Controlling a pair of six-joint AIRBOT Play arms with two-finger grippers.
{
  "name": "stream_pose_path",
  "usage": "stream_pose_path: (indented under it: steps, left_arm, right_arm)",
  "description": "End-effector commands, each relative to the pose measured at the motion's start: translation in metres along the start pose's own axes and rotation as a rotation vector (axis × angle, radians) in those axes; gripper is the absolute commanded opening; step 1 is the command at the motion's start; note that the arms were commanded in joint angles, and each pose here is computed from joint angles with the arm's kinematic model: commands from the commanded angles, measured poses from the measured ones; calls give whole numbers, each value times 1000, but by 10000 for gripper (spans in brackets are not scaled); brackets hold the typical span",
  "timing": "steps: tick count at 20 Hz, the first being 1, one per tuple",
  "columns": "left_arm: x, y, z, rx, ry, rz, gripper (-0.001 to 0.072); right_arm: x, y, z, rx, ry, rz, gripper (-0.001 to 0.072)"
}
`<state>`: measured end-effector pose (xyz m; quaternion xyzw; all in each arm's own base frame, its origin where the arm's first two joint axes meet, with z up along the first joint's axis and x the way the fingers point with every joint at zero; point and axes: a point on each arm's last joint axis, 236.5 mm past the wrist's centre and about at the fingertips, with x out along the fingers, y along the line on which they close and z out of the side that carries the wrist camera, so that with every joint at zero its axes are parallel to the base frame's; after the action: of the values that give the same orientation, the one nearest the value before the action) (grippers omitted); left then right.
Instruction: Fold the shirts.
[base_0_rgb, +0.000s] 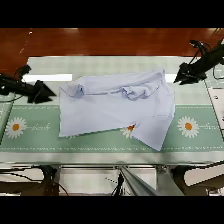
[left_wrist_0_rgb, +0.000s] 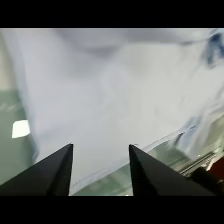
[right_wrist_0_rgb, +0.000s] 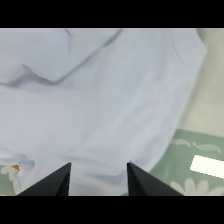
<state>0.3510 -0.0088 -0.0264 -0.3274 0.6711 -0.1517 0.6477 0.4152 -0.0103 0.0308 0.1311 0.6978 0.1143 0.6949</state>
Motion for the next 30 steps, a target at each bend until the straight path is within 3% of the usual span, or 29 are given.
stream_pose_path:
  steps: [1, 2, 3, 6, 10, 17, 18, 19, 20, 24, 26, 30]
  left_arm:
    - [-6, 66, -78, -127, 116, 211, 571]
    - [6, 70, -97, -149, 127, 206, 637]
    - [20, 75, -115, -160, 146, 202, 666]
    - [51, 77, -149, -158, 212, 138, 665]
    - [68, 62, -126, -198, 92, 47, 661]
    - [126, 35, -124, -142, 169, 42, 637]
    - [136, 33, -129, -138, 205, 43, 425]
    - [141, 32, -133, -136, 229, 46, 149]
    - [143, 32, -135, -130, 239, 46, 48]
    - [135, 32, -133, -108, 233, 24, 23]
    - [133, 32, -131, -94, 220, 22, 23]
    - [132, 31, -129, -90, 211, 18, 23]
  right_arm:
    - [-7, -28, -42, 39, 91, -67, 547]
    - [1, -26, -51, 50, 102, -32, 603]
    - [12, -23, -60, 64, 117, 7, 606]
    - [46, -13, -79, 91, 123, 113, 601]
    - [63, -1, -76, 74, 33, 170, 585]
    - [66, -3, -78, 55, 34, 169, 585]
    - [66, -7, -80, 57, 42, 159, 585]
    - [65, -14, -84, 63, 55, 142, 582]
    - [64, -24, -89, 76, 65, 123, 528]
    - [55, -65, -97, 232, 3, 131, 507]
    - [62, -68, -101, 313, -23, 197, 608]
    - [106, -65, -118, 371, -3, 208, 609]
